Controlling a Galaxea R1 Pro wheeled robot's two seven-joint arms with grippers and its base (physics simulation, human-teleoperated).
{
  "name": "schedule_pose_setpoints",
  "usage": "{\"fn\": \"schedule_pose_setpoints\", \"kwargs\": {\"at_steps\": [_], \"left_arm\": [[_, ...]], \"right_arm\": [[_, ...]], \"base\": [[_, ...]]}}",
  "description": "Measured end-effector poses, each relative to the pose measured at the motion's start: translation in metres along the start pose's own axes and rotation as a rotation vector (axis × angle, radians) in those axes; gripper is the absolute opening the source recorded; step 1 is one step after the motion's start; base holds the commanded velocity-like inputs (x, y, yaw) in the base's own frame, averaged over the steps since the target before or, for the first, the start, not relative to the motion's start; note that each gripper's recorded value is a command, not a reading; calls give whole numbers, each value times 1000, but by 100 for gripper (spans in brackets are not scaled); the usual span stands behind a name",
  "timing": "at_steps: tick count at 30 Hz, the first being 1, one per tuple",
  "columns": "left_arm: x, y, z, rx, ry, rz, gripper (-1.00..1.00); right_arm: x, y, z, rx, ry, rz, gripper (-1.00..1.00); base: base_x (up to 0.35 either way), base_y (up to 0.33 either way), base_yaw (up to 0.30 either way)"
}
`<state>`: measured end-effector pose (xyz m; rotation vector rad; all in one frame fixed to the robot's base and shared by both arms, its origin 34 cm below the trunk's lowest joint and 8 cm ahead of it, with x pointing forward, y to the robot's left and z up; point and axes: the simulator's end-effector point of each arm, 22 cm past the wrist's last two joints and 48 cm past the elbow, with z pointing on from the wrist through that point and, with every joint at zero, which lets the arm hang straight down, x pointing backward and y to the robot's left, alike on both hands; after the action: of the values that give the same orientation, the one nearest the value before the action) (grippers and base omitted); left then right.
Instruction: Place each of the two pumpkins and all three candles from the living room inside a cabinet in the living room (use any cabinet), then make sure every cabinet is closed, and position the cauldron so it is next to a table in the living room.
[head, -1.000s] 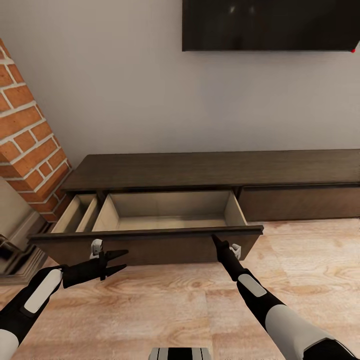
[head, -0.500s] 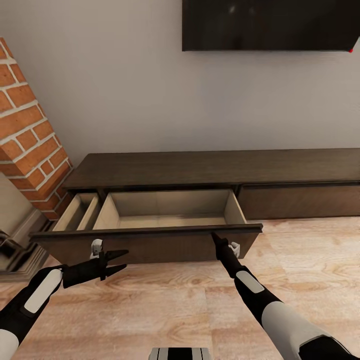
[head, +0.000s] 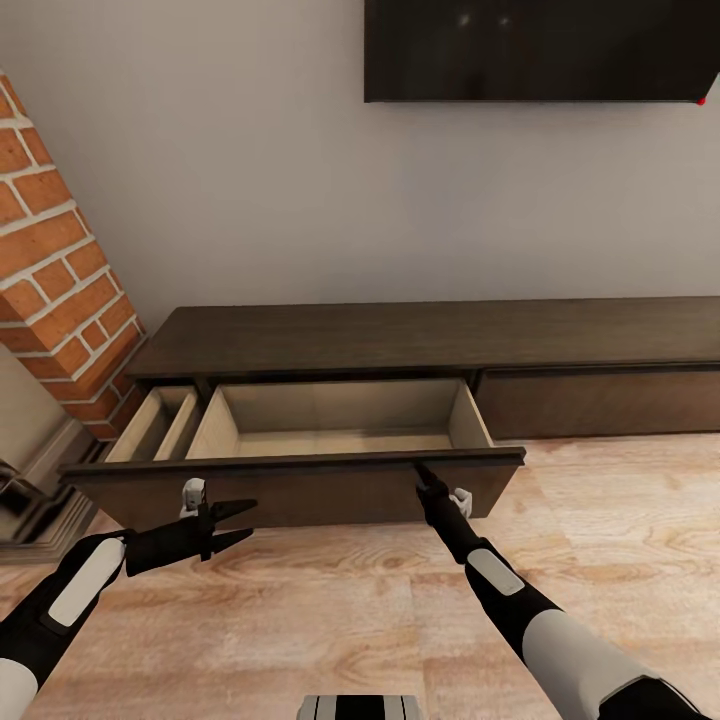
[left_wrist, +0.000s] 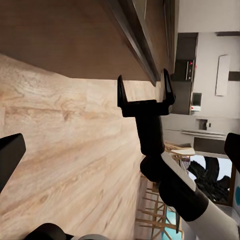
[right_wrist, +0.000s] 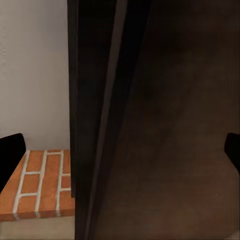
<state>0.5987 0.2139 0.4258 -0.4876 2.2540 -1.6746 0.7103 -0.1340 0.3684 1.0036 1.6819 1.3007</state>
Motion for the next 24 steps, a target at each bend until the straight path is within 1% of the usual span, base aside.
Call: {"fn": "schedule_pose_setpoints", "kwargs": {"at_steps": [3, 6, 21, 24], "left_arm": [[0, 0, 0, 0, 0, 0, 100], [0, 0, 0, 0, 0, -1, 100], [0, 0, 0, 1, -1, 0, 100], [0, 0, 0, 0, -1, 0, 100]], "right_arm": [[0, 0, 0, 1, 0, 0, 100], [0, -1, 0, 1, 0, 0, 100], [1, -2, 0, 9, 3, -1, 100], [2, -2, 0, 13, 7, -3, 100]], "base": [[-14, 0, 0], [-147, 0, 0], [-300, 0, 0], [-126, 0, 0]]}}
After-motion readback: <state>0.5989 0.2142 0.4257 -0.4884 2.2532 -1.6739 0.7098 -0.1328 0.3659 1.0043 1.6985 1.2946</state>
